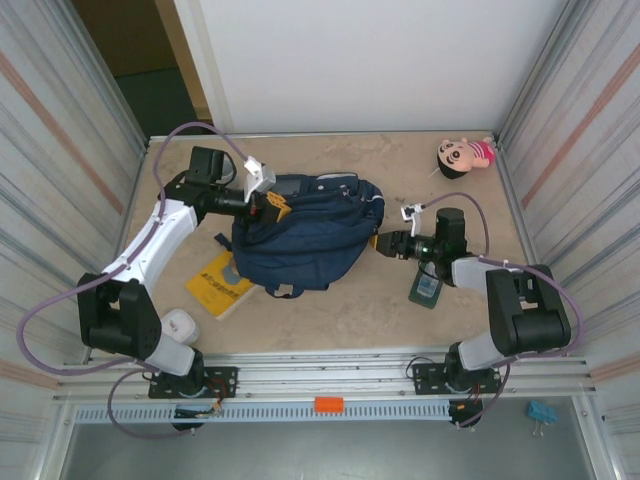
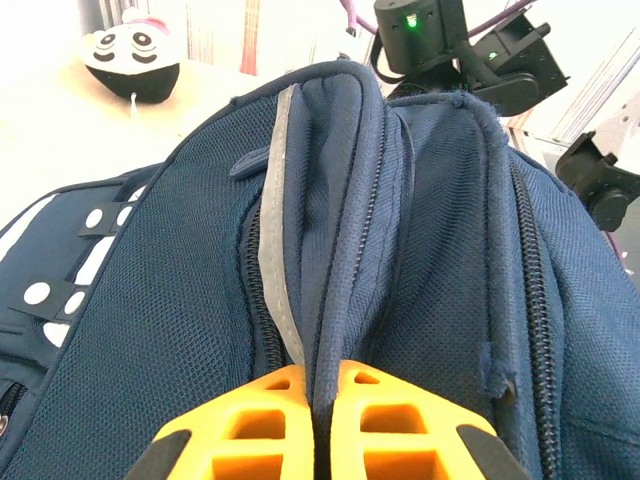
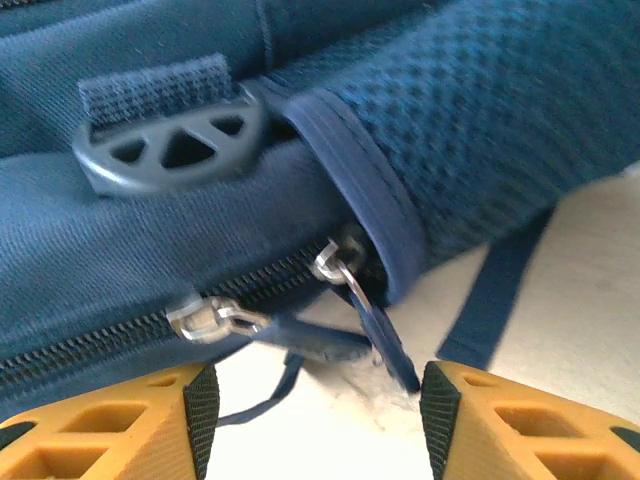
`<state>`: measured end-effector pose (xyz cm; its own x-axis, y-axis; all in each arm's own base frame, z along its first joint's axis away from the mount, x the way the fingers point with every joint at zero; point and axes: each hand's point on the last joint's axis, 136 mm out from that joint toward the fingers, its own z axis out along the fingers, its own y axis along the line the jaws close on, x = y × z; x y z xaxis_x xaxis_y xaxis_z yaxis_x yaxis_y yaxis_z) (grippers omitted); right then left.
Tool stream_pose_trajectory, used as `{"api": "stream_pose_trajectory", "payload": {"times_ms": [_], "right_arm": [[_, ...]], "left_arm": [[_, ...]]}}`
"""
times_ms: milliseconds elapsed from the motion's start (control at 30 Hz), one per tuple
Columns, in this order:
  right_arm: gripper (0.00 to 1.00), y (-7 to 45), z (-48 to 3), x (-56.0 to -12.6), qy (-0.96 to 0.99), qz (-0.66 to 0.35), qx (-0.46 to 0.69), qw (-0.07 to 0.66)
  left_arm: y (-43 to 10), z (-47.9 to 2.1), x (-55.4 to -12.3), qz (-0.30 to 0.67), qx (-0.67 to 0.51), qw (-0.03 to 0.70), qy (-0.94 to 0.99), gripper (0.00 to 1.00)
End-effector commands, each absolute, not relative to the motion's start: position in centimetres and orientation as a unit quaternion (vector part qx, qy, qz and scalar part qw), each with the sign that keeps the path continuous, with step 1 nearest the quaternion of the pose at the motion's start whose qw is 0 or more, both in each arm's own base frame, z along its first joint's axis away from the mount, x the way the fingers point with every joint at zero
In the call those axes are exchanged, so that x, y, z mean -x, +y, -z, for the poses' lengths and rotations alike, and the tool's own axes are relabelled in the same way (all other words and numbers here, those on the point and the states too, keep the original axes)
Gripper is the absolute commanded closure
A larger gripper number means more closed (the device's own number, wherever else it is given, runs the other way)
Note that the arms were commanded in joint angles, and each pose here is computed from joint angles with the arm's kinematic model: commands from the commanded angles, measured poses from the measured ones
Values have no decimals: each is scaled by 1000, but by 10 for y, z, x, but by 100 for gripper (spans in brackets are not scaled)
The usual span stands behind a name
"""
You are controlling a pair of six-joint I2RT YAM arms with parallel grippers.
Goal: Pack the student bag
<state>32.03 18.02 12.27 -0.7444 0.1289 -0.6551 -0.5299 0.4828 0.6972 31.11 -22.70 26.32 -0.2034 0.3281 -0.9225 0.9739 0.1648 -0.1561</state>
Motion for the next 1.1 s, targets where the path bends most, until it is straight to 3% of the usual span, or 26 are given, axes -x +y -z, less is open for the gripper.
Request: {"api": "stream_pose_trajectory", "payload": {"times_ms": [0,267,467,667,1067], "right_arm": [[43,189,-137,-323,771,-512,164,343],[49,190,-140,-327,766,-515,170,344],[38,177,-128,-324,787,-494,139,342],[37,166,-127,-314,792,-494,123,337],[46,179,-137,-291,780,-527,145,305]], "left_arm": [[-229,-324,-292,441,-531,448,568,100],[-226,-322,-293,443,-528,446,572,100],[-224,-322,-293,436,-527,448,576,100],[-223,-323,-294,436,-526,448,577,100],[-223,-322,-294,436,-525,447,578,100]]}}
